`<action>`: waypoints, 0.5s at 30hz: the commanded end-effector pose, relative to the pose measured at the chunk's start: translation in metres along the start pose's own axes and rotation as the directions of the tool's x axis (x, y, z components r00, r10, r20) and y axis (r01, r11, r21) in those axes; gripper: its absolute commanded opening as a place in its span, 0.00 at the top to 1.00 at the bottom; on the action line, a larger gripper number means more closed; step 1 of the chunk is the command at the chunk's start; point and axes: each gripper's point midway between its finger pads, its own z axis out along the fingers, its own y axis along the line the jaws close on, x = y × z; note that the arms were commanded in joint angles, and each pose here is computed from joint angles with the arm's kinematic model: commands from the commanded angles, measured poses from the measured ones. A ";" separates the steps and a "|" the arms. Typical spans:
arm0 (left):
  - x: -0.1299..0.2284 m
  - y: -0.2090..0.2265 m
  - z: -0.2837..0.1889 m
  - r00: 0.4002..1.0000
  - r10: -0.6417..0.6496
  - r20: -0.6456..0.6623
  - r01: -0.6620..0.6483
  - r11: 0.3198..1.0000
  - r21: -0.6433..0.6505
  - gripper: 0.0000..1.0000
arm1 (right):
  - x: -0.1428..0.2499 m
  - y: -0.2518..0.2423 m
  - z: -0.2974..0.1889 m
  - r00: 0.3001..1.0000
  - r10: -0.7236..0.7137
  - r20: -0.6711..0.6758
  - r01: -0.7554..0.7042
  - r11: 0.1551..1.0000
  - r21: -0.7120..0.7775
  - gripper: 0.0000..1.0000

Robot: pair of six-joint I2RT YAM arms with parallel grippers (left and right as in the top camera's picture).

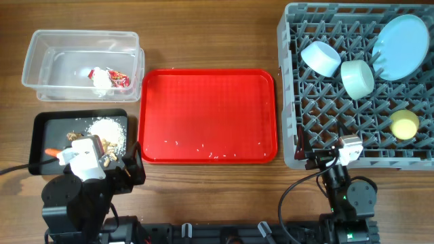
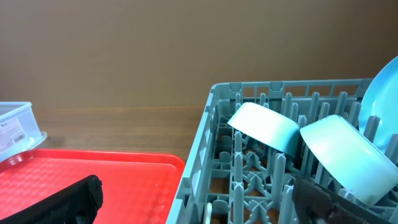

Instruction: Sort waste into correct bins and load items into the dishwasher rack

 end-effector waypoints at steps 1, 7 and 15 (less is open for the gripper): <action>0.001 0.000 0.000 1.000 0.000 0.000 0.000 1.000 0.001 0.00 | -0.003 -0.002 -0.001 1.000 -0.010 0.014 0.009 1.000 0.012 0.00; 0.001 0.000 0.000 1.000 0.000 0.000 0.000 1.000 0.001 0.00 | -0.003 -0.002 -0.001 1.000 -0.010 0.014 0.009 1.000 0.012 0.00; 0.013 0.004 -0.002 1.000 0.003 0.027 -0.003 1.000 -0.003 0.00 | -0.003 -0.002 -0.001 1.000 -0.010 0.014 0.009 1.000 0.012 0.00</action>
